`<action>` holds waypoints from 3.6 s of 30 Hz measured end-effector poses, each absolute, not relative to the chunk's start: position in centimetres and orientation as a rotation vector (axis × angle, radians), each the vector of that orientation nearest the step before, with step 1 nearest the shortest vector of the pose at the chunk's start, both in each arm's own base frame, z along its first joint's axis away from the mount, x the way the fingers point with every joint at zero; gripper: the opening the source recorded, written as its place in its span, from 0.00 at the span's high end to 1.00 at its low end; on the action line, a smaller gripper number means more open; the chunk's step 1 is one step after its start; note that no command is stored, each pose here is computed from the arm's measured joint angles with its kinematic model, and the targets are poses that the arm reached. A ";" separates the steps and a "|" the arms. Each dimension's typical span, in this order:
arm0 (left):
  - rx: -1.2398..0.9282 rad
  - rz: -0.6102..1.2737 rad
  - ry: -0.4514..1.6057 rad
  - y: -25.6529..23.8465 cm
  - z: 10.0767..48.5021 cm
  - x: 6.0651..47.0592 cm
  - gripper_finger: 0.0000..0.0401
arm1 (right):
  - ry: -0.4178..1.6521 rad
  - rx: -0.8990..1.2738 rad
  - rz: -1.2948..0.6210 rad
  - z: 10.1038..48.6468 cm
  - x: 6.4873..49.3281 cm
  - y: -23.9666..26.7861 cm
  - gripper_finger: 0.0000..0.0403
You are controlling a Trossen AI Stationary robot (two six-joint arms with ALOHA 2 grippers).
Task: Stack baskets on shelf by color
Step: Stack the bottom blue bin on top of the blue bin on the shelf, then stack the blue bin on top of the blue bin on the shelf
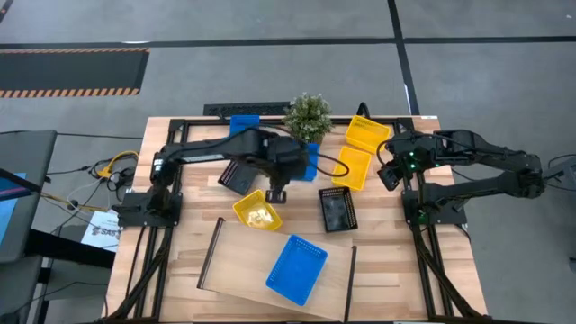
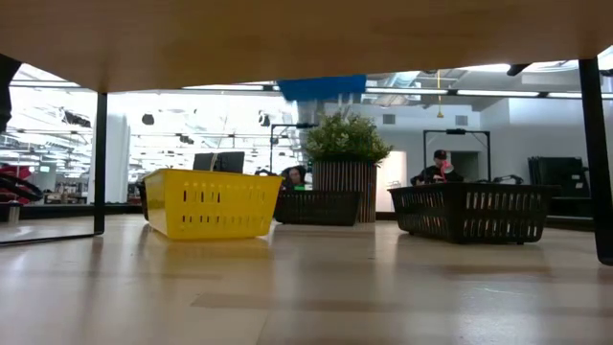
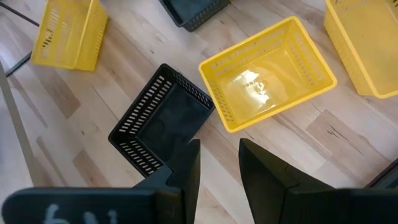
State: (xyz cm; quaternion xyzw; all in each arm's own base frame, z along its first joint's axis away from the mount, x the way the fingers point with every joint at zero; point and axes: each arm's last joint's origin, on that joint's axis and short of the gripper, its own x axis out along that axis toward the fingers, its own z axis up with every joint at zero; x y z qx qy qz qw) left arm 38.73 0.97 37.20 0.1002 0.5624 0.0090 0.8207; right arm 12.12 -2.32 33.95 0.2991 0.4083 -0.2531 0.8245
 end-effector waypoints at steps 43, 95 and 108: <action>1.631 -1.080 0.552 -14.1 39.3 34.7 1.00 | 0.849 0.648 -0.539 33.8 13.3 -2.5 0.67; 1.685 -1.185 0.506 -15.3 37.3 34.9 0.77 | 0.895 0.642 -0.547 33.3 14.1 -2.7 0.67; 1.769 -1.065 0.578 -15.1 38.0 34.9 0.61 | 0.895 0.642 -0.547 33.4 14.1 -2.7 0.67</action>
